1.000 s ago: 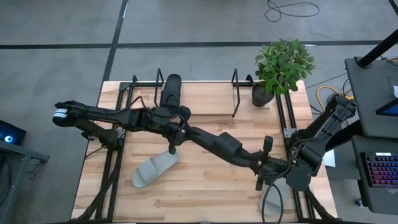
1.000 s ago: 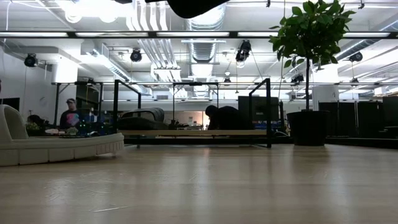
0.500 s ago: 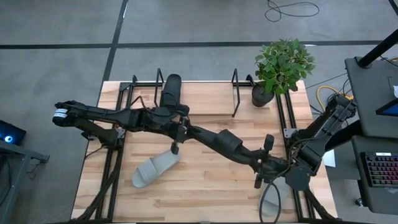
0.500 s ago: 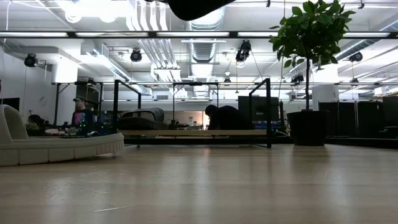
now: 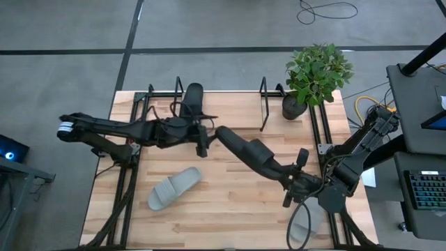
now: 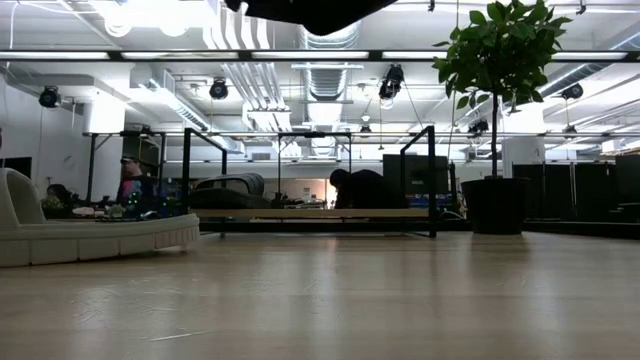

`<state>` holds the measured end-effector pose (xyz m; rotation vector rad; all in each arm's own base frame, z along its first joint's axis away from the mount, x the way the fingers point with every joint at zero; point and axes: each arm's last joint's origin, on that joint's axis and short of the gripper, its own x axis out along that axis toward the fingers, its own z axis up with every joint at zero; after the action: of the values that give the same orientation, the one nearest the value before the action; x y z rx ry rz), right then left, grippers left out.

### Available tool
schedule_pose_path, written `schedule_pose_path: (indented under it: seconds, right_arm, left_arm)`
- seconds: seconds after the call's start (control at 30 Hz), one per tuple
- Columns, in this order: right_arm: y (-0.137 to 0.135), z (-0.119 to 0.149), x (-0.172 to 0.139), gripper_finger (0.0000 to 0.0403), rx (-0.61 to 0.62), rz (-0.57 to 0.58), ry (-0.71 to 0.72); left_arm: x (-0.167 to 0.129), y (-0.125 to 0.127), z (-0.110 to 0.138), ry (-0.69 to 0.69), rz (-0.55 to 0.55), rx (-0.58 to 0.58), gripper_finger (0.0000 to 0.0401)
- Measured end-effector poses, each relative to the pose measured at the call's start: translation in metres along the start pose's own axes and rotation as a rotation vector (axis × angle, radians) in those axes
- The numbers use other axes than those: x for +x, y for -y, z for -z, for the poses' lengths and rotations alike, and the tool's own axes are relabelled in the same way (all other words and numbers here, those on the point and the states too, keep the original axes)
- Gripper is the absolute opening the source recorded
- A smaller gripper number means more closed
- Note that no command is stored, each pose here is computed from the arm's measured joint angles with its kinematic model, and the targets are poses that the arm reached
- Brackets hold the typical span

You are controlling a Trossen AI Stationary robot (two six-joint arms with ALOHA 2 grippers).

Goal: Pick and place slides into the shelf
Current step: Put the black slipper on the shelf

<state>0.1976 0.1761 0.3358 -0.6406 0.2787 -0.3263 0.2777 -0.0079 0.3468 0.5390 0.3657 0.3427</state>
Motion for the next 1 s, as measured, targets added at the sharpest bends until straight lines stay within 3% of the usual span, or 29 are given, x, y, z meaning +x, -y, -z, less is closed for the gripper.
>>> schedule_pose_path:
  seconds: [0.13,0.37,0.7,1.0]
  right_arm:
    - [0.001,0.002,0.002,0.0034,-0.01,0.038,-0.022]
    - [0.006,0.013,0.019,0.0034,-0.039,0.105,-0.093]
    - [-0.001,0.021,0.069,0.0034,-0.117,0.164,-0.218]
    - [-0.022,0.024,0.12,0.0034,-0.262,0.259,-0.348]
  left_arm:
    - [-0.014,-0.01,-0.001,0.003,-0.027,-0.107,0.0292]
    - [-0.043,-0.018,0.004,0.067,-0.021,-0.509,0.0292]
    - [-0.056,0.009,0.042,0.185,0.008,-0.595,0.0292]
    - [-0.073,0.004,0.053,0.262,-0.003,-0.692,0.0292]
